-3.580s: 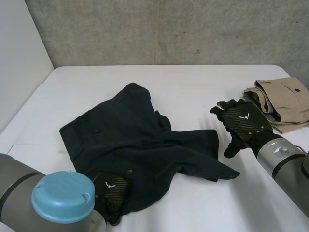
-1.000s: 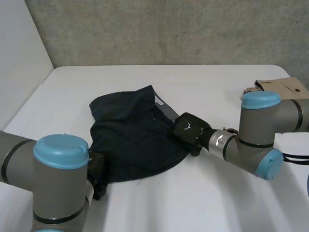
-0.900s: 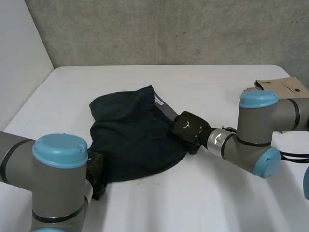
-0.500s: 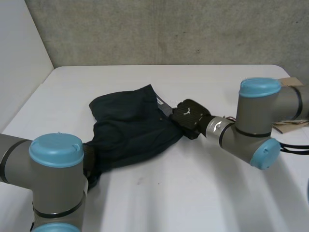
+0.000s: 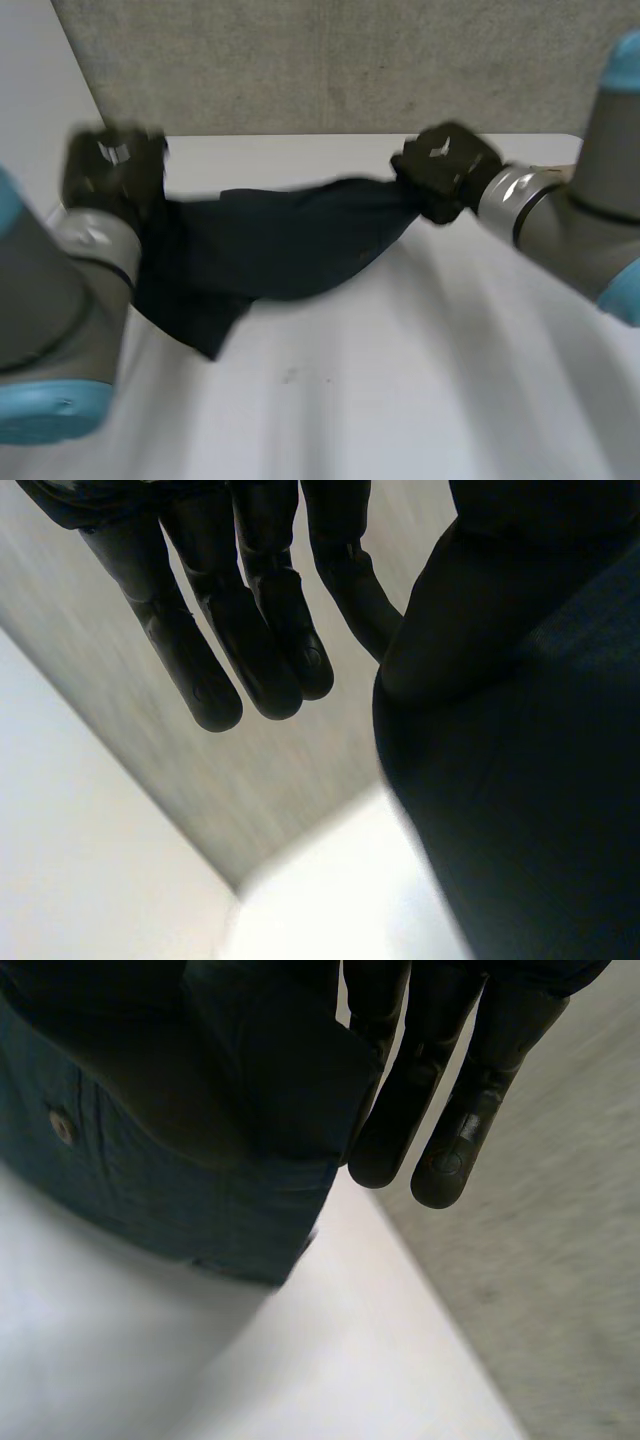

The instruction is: Fold the laundry.

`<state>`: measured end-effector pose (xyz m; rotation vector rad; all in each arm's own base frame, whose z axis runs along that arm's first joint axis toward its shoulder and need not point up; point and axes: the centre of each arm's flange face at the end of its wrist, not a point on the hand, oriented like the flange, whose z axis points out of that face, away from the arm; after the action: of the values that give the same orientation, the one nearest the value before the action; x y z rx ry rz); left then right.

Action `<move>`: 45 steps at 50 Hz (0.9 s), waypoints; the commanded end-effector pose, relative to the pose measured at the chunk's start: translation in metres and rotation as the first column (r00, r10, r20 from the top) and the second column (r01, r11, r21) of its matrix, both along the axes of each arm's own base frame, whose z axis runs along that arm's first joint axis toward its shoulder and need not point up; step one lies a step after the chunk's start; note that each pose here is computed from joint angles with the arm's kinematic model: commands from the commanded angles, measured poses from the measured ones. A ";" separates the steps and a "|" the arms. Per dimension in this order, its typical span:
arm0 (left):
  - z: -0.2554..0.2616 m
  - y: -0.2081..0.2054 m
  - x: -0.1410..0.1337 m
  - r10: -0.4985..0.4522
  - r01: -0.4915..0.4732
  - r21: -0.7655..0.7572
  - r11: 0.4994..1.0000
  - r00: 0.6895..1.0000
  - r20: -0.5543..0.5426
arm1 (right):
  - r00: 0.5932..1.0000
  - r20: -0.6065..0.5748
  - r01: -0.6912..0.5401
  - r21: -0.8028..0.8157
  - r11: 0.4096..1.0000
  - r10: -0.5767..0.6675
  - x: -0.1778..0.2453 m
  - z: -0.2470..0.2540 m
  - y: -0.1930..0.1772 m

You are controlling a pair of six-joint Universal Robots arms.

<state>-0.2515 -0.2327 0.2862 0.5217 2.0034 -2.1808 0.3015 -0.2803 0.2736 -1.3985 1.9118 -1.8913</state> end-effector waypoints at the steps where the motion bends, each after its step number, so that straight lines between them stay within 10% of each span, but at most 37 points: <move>1: 0.100 0.029 0.005 -0.102 0.091 -0.237 0.967 0.994 -0.037 | 0.987 0.149 0.089 -0.205 0.975 -0.058 -0.023 0.109 0.028; 22: 0.018 -0.029 -0.029 -0.131 0.130 0.017 0.991 0.991 0.039 | 0.990 0.066 0.130 -0.034 0.991 -0.127 -0.024 0.057 -0.013; 31: 0.096 -0.091 -0.064 -0.145 0.099 -0.340 0.935 0.983 -0.112 | 0.927 0.362 0.222 -0.326 0.919 -0.095 0.001 0.095 -0.075; 39: 0.174 -0.083 -0.065 -0.231 0.010 -0.637 0.771 0.936 -0.265 | 0.755 0.645 0.334 -0.539 0.773 0.123 -0.005 0.163 -0.081; 45: 0.145 -0.081 -0.060 -0.223 0.045 -0.556 0.830 0.940 -0.256 | 0.793 0.609 0.298 -0.430 0.852 0.030 -0.007 0.134 -0.076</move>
<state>-0.3155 -0.3168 0.4564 0.2133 1.2415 -2.9546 0.2972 -0.3618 0.4300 -0.5330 1.1119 -2.7267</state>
